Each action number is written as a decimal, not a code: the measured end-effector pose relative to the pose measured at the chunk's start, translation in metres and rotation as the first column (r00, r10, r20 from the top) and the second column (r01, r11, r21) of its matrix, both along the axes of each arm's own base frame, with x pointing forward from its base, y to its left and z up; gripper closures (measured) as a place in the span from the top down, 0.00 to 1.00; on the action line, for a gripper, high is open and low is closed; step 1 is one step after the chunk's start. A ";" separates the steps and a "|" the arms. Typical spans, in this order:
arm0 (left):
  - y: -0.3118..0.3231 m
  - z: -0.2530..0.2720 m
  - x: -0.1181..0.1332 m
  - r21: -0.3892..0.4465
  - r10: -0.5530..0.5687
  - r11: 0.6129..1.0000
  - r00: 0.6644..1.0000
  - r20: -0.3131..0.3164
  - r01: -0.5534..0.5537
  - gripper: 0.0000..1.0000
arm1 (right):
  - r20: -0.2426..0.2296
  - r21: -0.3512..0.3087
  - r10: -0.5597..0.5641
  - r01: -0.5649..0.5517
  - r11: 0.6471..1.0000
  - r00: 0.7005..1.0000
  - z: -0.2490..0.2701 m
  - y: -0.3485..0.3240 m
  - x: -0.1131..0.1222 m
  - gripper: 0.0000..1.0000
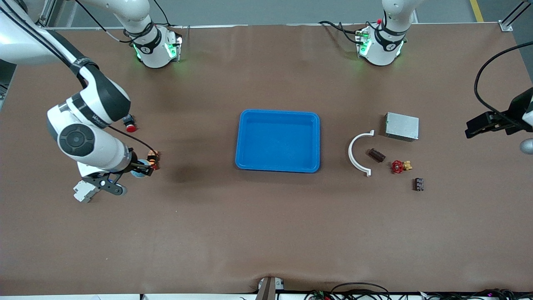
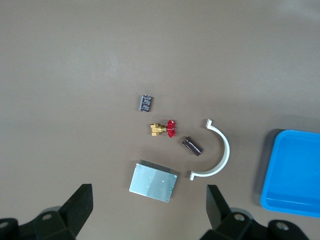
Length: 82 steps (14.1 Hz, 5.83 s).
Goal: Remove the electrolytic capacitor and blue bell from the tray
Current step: 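Carry the bell with the right gripper while the left gripper withdraws, then lower the bell beside the first bell with the right gripper and release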
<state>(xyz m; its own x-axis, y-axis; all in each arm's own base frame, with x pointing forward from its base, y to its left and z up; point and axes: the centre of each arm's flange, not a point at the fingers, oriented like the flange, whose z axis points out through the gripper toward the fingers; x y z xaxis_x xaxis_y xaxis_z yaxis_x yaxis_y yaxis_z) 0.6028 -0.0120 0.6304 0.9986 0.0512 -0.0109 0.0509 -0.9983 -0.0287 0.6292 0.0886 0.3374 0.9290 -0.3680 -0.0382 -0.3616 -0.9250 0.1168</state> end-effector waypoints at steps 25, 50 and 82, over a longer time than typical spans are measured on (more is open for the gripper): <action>-0.017 0.042 -0.094 0.045 -0.012 0.999 1.000 0.028 0.011 1.00 | 0.121 0.026 0.148 -0.152 0.988 0.982 -0.108 -0.146 -0.009 0.63; -0.021 0.032 -0.081 0.043 -0.022 0.999 0.999 0.043 0.020 1.00 | 0.195 -0.005 0.180 -0.183 0.983 0.964 -0.155 -0.164 0.003 0.63; -0.021 0.028 -0.081 0.044 -0.022 0.999 0.999 0.029 0.021 1.00 | 0.025 -0.111 0.304 -0.299 0.948 0.952 -0.048 -0.097 0.011 1.00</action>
